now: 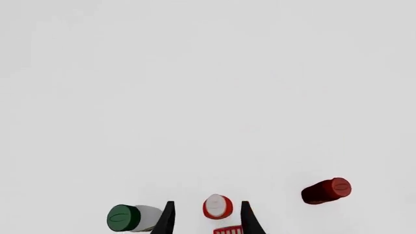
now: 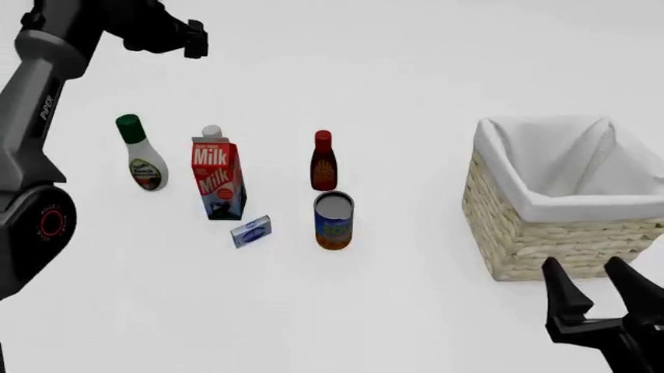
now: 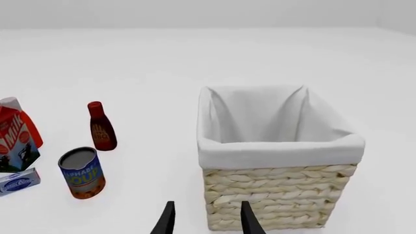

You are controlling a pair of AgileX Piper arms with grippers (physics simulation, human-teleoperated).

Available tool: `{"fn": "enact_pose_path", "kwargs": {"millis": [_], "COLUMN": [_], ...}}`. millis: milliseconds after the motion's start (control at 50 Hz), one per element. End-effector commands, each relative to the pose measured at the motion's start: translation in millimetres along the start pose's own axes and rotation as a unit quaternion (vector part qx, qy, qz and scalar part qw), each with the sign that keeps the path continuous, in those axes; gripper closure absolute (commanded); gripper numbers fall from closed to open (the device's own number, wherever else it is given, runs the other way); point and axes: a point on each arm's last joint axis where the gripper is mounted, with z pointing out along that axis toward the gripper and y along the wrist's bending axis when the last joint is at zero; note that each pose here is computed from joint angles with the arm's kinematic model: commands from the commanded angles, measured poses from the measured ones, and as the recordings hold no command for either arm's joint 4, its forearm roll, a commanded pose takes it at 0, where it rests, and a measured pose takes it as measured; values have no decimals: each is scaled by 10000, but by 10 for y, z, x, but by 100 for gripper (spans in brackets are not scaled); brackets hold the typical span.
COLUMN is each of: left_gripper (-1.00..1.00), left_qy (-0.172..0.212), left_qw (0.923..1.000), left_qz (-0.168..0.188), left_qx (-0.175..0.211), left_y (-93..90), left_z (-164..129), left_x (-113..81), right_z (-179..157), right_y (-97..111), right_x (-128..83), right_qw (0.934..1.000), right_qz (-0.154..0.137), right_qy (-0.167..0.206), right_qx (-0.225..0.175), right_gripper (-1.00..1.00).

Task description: Pick the ketchup and place it in the basket.

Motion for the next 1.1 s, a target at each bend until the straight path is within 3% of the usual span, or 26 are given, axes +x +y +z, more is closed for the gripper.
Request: {"fn": "enact_pose_path", "kwargs": {"millis": [20,680,1100], "left_gripper": [-100,-100,-100], "left_qy": [64,440,557], "left_qw": [10000,9989,9982], "left_qz": [-20,-151,-229], "left_qx": [16,11,-1], "left_y": [-19,-9,2], "left_z": [214,649,800], "left_x": [62,428,556], "right_z": [34,93,130], "right_y": [3,6,7], "right_x": [15,39,55], "right_qw": [10000,9999,9998], "right_qz": [32,56,55], "right_qy": [59,139,183], "right_qx": [-15,-27,-31], "right_gripper": [-100,-100,-100]}}
